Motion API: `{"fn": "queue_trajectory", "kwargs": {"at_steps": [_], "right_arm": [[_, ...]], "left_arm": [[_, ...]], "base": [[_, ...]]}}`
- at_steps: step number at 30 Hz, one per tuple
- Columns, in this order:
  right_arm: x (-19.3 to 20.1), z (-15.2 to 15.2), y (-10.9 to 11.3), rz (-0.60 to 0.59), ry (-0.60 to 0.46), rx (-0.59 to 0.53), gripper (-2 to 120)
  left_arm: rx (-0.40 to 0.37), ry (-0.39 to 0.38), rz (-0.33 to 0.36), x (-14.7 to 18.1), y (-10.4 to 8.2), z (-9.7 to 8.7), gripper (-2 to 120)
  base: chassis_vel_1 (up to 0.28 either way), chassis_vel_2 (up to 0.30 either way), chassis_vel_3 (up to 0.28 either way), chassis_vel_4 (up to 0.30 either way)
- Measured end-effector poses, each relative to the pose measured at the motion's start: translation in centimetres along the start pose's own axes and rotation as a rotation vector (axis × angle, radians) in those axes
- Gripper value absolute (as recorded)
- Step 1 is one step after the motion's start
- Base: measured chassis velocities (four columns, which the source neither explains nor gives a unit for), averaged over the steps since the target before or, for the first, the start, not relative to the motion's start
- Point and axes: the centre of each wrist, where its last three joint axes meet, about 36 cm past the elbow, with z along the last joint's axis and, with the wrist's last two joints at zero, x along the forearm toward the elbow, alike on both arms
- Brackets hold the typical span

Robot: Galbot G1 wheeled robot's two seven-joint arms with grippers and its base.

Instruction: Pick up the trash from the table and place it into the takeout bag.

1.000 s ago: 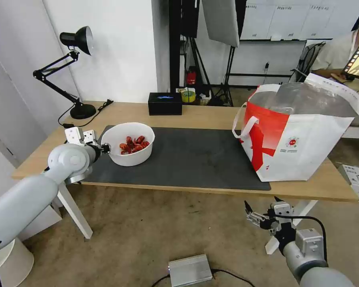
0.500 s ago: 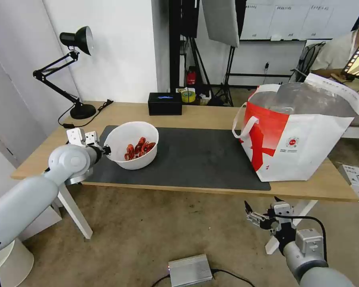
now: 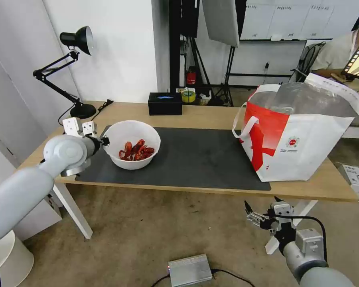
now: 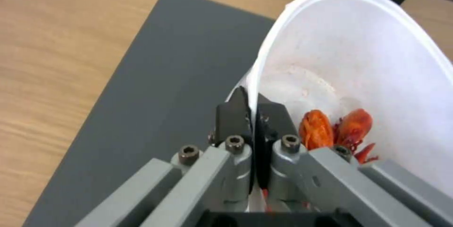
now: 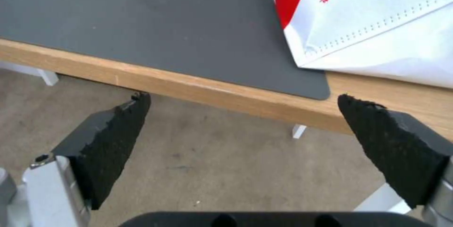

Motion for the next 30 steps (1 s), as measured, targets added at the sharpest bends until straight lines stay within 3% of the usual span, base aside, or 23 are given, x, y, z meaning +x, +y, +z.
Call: {"fn": "queue_trajectory", "kwargs": {"at_steps": [17,30], "right_arm": [[0.0,0.0,0.0,0.000,0.000,0.000,100],[0.0,0.0,0.0,0.000,0.000,0.000,100]], "left_arm": [[0.016,-0.022,0.057,1.9,-2.0,-3.1,0],[0.036,0.007,0.148,3.4,-6.2,-5.9,0]], "base": [[0.000,0.000,0.000,0.000],[0.000,0.000,0.000,0.000]]}}
